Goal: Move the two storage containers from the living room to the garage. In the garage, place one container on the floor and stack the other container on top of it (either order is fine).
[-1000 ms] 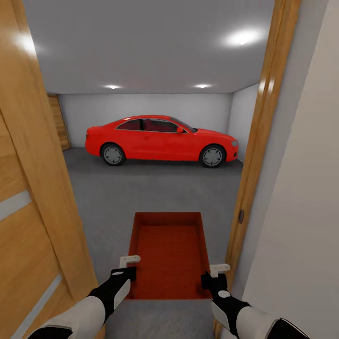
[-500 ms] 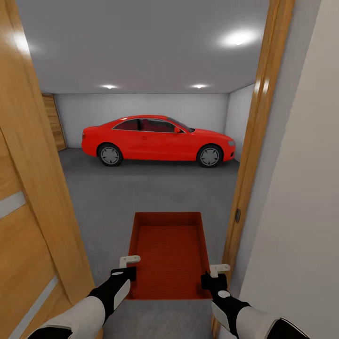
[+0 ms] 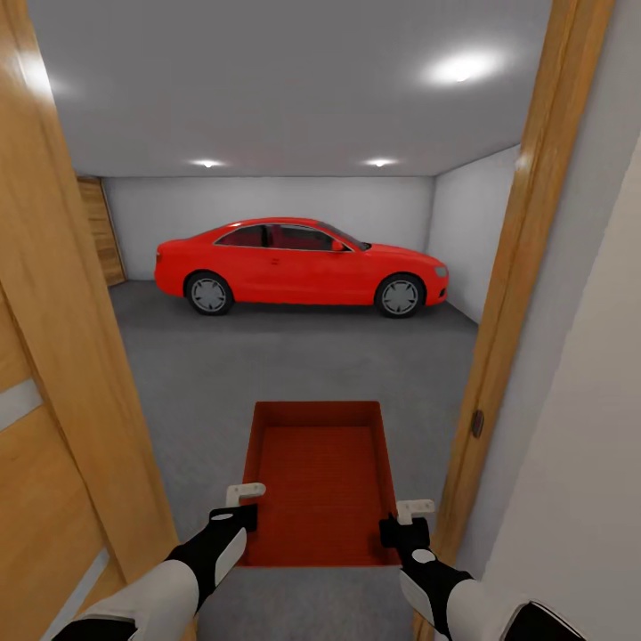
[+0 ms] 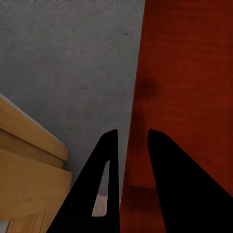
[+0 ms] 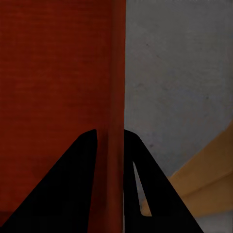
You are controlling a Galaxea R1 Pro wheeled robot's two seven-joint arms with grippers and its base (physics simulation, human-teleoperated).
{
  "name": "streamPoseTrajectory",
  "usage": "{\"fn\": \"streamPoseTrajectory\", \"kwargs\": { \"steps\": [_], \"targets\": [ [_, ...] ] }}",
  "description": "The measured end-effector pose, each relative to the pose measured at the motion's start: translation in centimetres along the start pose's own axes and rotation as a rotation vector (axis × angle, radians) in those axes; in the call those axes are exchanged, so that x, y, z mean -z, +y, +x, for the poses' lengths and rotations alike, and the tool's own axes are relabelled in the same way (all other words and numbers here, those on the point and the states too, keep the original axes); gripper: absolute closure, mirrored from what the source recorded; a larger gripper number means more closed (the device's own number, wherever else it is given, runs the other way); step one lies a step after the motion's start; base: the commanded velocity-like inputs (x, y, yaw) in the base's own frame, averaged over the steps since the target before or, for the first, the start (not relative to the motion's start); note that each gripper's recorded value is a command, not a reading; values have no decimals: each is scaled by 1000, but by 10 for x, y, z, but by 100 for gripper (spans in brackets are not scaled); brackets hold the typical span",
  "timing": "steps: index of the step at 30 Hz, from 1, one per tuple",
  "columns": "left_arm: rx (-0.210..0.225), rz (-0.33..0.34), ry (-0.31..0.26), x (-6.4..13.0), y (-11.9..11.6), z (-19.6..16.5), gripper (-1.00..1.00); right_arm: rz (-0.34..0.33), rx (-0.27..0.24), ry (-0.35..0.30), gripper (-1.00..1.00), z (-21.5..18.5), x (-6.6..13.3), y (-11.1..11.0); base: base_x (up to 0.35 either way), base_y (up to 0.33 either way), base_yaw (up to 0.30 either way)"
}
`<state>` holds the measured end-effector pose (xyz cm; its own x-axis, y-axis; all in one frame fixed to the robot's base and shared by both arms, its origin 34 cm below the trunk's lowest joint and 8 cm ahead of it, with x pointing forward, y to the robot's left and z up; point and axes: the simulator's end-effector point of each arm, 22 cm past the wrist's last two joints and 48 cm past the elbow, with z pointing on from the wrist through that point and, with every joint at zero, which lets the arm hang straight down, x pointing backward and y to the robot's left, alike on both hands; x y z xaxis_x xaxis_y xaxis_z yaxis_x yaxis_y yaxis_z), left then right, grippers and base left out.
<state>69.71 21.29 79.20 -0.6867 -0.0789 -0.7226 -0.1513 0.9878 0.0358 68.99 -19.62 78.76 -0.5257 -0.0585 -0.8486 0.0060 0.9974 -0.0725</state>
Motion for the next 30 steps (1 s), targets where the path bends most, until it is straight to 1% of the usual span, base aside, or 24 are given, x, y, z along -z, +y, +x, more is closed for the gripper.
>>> {"fn": "streamPoseTrajectory", "kwargs": {
  "steps": [10,23,30],
  "targets": [
    [0,0,0,0,0,0,100,0,0,0,100,0,0,0,26,1,0],
    [0,0,-2,0,0,0,100,0,0,-1,100,0,0,0,237,1,0],
    [0,0,-2,0,0,-1,100,0,0,-2,100,-1,0,0,269,101,0]
  ]
}}
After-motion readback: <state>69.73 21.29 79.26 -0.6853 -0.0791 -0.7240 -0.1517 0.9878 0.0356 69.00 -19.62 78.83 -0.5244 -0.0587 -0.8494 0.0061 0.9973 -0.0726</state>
